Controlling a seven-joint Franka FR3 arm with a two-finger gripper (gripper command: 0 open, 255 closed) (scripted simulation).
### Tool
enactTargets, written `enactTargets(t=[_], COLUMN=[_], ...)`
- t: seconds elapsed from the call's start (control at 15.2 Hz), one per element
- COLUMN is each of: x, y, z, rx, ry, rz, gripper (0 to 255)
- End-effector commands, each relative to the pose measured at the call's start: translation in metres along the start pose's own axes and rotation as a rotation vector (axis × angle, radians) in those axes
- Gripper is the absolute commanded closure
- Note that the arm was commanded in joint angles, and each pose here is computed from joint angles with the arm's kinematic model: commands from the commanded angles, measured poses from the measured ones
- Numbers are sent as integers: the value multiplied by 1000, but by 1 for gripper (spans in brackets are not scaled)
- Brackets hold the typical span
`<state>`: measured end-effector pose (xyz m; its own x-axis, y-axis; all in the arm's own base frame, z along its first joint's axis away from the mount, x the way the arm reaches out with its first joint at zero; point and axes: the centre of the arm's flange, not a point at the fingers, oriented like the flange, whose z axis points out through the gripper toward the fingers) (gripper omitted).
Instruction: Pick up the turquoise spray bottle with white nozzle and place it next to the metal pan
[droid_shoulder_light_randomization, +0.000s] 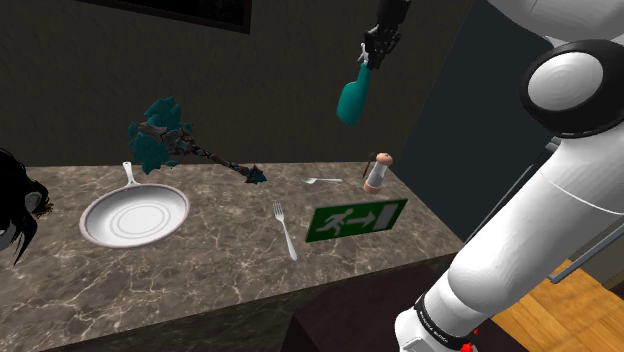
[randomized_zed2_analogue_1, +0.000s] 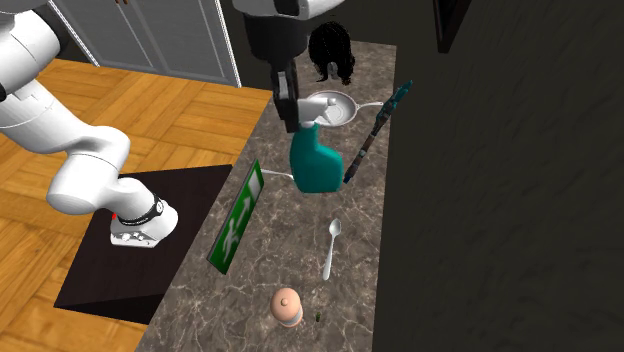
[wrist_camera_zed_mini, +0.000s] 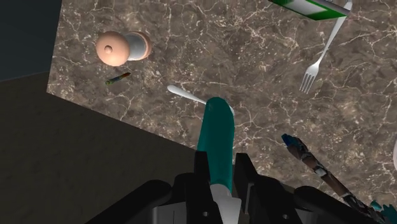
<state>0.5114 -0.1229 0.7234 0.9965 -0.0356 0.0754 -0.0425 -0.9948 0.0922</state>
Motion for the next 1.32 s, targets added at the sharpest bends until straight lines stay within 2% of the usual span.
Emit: enactTargets(t=[0.0, 1.25], x=[4, 55], y=[-11, -239], z=[1, 92], rx=[0, 0], ry=[0, 0], rz=[0, 0], gripper=[255, 255])
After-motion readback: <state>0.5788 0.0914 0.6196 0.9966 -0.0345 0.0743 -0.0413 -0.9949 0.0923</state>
